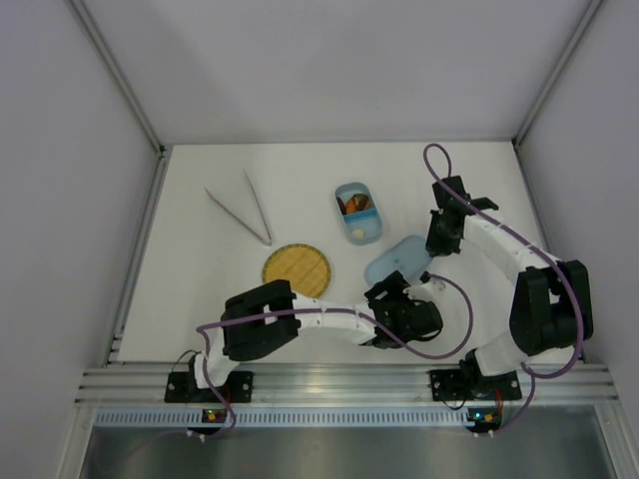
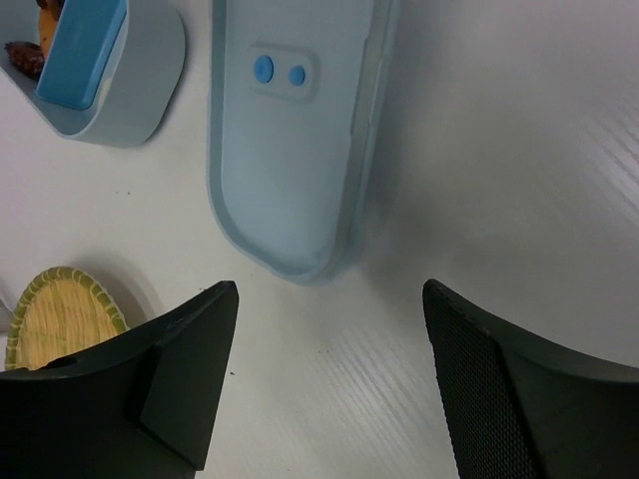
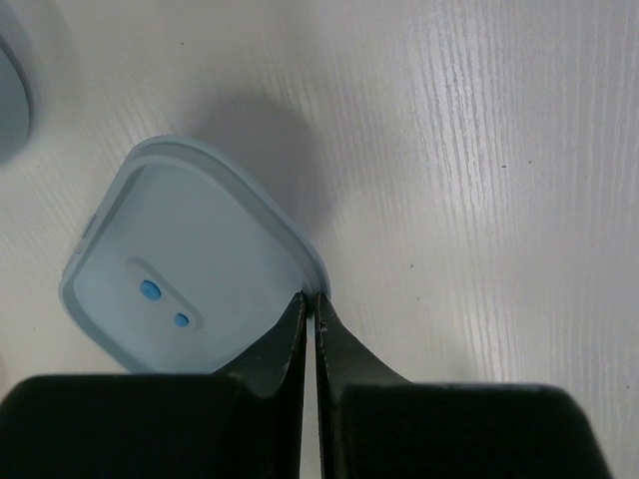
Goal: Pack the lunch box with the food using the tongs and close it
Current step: Pick up the box lid from the center of the board.
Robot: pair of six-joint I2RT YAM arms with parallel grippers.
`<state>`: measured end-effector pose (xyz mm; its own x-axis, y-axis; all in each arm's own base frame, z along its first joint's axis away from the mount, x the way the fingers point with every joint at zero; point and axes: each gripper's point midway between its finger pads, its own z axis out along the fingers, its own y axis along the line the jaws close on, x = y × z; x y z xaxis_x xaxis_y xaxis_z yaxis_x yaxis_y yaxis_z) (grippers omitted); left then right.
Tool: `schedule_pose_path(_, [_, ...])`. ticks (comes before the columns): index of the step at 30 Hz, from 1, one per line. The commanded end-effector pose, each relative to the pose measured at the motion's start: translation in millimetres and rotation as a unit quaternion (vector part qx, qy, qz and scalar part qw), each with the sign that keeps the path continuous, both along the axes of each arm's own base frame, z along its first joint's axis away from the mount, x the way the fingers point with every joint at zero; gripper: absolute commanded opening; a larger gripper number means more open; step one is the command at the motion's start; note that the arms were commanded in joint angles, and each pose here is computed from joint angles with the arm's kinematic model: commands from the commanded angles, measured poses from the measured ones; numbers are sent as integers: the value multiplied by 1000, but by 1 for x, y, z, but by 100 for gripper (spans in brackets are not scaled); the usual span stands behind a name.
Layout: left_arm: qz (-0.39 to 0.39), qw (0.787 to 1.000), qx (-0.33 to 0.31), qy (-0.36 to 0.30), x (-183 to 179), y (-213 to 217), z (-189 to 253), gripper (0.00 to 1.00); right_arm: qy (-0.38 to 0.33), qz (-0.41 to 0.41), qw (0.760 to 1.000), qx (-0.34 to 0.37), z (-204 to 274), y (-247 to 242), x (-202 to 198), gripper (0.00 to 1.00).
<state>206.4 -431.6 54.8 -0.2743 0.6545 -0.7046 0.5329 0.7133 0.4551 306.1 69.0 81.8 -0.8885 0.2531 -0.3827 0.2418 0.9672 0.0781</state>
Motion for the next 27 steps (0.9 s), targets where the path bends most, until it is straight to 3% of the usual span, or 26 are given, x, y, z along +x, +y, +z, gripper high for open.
schedule_pose_path(1, [19, 998, -21, -55, 15, -13, 17, 79, -27, 4, 1000, 6, 23, 12, 7, 0])
schedule_pose_path(13, [48, 992, 9, -116, 31, -14, 10, 66, -27, 5, 1000, 6, 24, 16, 4, 0])
schedule_pose_path(21, [63, 989, 20, -132, 35, -12, 8, 53, -34, 4, 999, 7, 29, 15, 2, 0])
schedule_pose_path(27, [74, 988, 17, -136, 35, -8, 14, 38, -38, 5, 999, 12, 33, 16, 2, 0])
